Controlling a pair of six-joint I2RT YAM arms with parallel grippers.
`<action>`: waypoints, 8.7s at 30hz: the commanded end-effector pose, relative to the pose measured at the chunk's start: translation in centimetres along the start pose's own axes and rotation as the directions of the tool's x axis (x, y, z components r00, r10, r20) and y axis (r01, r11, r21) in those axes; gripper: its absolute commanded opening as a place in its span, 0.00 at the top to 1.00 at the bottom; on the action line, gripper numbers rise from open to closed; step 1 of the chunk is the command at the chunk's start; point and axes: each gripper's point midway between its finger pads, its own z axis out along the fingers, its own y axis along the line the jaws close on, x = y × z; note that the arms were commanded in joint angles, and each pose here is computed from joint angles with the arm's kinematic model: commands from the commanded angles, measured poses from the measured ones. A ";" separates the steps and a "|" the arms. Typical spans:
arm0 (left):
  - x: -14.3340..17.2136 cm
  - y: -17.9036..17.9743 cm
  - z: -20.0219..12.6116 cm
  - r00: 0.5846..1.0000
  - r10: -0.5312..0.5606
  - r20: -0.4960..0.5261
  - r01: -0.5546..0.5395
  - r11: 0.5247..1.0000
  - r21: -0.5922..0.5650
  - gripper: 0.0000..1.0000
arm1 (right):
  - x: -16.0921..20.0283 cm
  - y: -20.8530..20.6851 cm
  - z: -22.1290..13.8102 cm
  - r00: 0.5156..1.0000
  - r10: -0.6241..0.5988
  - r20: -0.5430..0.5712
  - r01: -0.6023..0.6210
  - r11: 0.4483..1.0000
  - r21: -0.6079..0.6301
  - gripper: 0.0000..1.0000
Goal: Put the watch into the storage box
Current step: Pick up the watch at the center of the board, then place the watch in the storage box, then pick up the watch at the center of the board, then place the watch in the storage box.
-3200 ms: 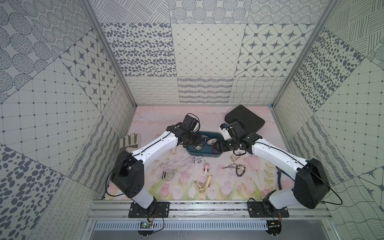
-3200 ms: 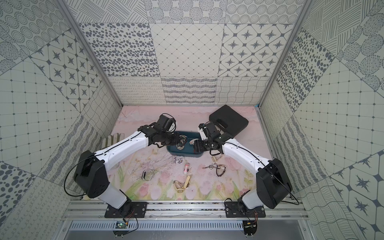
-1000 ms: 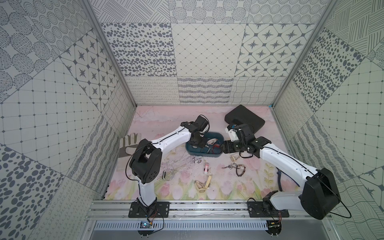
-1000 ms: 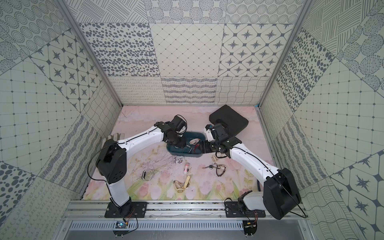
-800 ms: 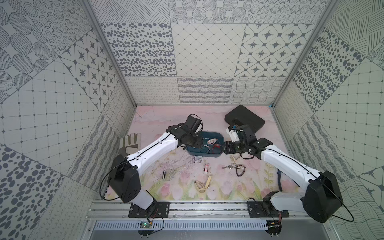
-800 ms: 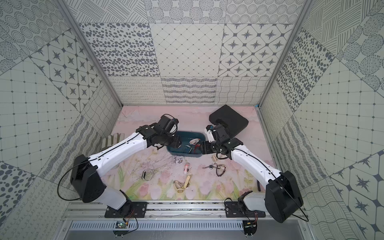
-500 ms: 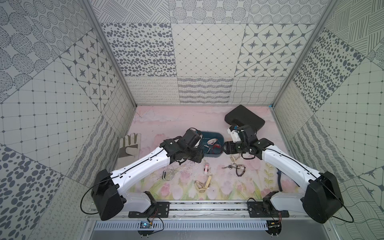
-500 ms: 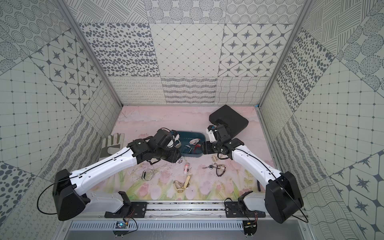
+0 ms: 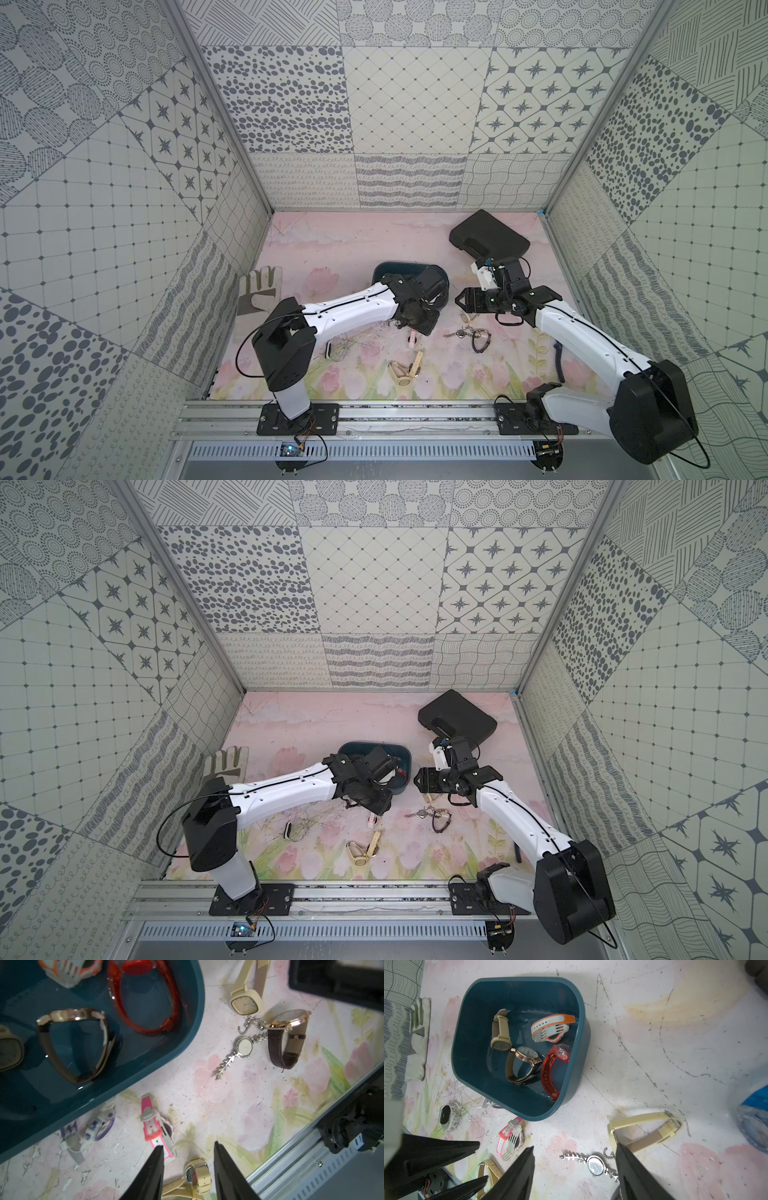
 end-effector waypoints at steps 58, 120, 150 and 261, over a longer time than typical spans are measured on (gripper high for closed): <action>4.1 6.9 1.7 0.943 0.171 -0.286 -0.310 0.766 -0.563 1.00 | -1.4 0.3 -1.6 0.995 0.024 0.098 -0.015 0.996 -0.090 0.34; -10.8 19.4 6.2 0.928 -0.361 0.092 0.368 0.927 -0.075 1.00 | 0.6 4.5 0.0 0.990 -0.138 0.001 0.138 0.985 -0.100 0.32; -10.7 10.6 -9.5 0.888 -0.245 0.389 0.229 0.969 0.087 0.47 | 2.0 6.2 -1.5 0.992 -0.127 -0.026 0.125 0.989 -0.081 0.32; 9.5 10.9 -6.2 0.867 -0.380 0.321 0.357 0.925 0.132 0.48 | -3.1 9.1 10.8 0.822 -0.340 -0.458 0.471 0.857 0.209 1.00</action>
